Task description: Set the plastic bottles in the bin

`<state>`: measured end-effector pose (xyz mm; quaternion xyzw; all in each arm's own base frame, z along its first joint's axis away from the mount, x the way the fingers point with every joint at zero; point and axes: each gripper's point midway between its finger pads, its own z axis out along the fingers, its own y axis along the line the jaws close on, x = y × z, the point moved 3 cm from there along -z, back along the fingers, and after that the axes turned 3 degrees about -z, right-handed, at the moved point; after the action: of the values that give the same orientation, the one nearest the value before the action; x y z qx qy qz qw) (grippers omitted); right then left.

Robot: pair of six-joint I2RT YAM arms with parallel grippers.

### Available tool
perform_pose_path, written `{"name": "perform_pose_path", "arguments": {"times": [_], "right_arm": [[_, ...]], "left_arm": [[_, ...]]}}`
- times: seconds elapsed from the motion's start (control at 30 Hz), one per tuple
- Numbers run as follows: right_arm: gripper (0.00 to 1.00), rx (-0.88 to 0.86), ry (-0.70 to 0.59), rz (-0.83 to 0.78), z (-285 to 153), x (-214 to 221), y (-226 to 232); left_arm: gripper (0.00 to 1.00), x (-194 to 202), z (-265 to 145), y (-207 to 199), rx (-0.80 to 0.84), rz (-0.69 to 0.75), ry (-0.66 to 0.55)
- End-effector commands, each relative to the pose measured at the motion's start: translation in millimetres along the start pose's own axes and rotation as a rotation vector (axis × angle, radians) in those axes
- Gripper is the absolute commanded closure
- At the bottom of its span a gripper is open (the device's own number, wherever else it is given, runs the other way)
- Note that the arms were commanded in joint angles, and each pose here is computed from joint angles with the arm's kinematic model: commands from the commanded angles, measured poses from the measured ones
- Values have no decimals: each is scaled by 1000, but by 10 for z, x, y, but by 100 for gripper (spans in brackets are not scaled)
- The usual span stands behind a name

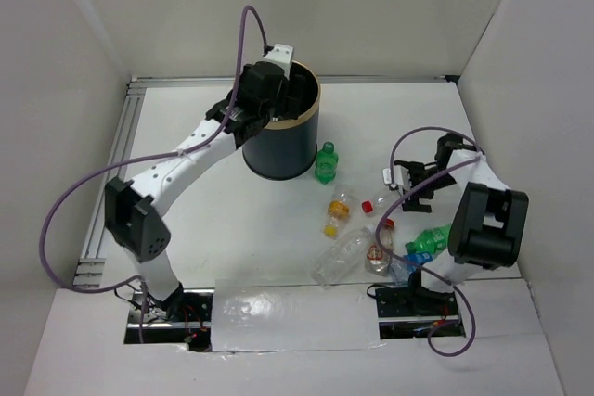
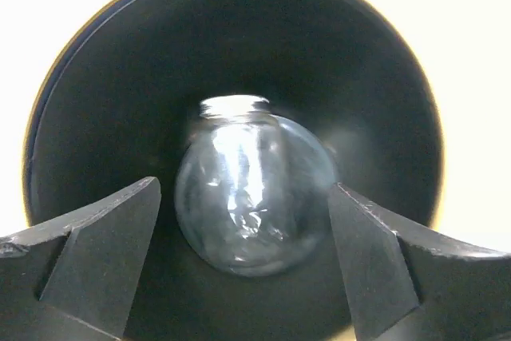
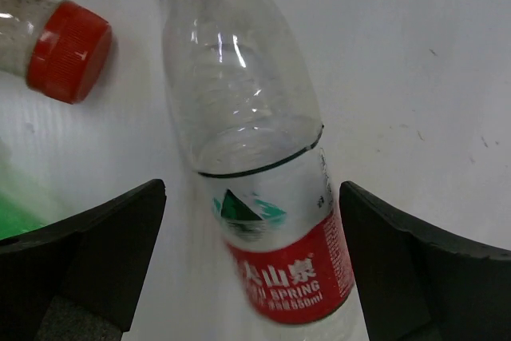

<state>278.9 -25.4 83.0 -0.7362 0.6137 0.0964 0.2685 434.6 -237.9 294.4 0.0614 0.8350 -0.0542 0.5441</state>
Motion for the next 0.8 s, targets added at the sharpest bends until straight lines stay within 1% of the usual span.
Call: {"name": "perform_pose_path", "arguments": {"times": [0.0,0.03,0.07,0.1,0.13,0.17,0.2,0.23,0.27,0.3,0.33,0.37,0.4,0.43,0.47,0.5,0.53,0.57,0.6,0.63,0.67,0.7,0.73,0.77], "right_arm": [[4,18,44,-335,70,89,-343],[4,21,44,-344,146,110,-397],[4,19,42,-343,191,137,-388],[4,13,49,-347,233,139,-407],[6,-5,53,-343,291,154,-399],[10,-5,53,-343,292,154,-399],[16,-20,57,-325,321,186,-372],[25,-34,62,-332,288,153,-403],[37,-80,37,-301,279,118,-319],[59,-84,23,-257,230,75,-328],[64,-39,-2,-247,92,5,-491],[68,-35,-35,-202,-69,-93,-470],[71,-8,-68,-149,-175,-164,-534],[73,99,-120,-169,-453,-390,-851],[73,110,-166,-121,-609,-522,-879],[74,145,-200,-106,-751,-639,-1002],[75,193,-282,-36,-894,-882,-1140],[75,264,-315,-71,-1156,-1185,-1440],[75,310,-362,-62,-1245,-1342,-1646],[75,323,-436,63,-1339,-1557,-1761],[77,356,-534,14,-1515,-2019,-1931],[77,449,-592,-54,-1634,-2241,-2253],[77,417,-687,123,-1662,-2464,-2313],[77,421,-756,125,-1701,-2686,-2397]], "left_arm": [[1,-564,-886,-200,123,27,-193],[1,-320,-983,-333,170,60,-154],[1,-349,-1275,-368,254,55,-180],[5,-243,-1396,-408,297,67,-170],[9,-10,-1608,-498,396,87,-157],[9,180,-1695,-539,455,107,-127],[17,346,-1770,-584,508,105,-110],[31,463,-1879,-705,584,99,-125],[40,935,-1835,-724,623,126,-47],[48,1101,-1933,-805,702,127,-32],[55,1158,-2100,-920,767,92,-61],[57,1479,-2088,-940,783,106,-10],[54,1601,-2125,-999,808,109,2],[47,1678,-2156,-1043,814,94,11],[39,1813,-2192,-1149,841,102,23],[26,1855,-2203,-1213,856,110,29],[23,1910,-2208,-1275,866,111,43],[20,2057,-2168,-1357,864,138,76],[17,2069,-2129,-1408,867,135,70],[16,2126,-2128,-1466,877,144,79],[13,2197,-2093,-1497,882,149,89],[11,2331,-2060,-1558,892,166,113],[11,2306,-2036,-1615,901,153,92],[10,2340,-2020,-1646,910,156,98]]}}
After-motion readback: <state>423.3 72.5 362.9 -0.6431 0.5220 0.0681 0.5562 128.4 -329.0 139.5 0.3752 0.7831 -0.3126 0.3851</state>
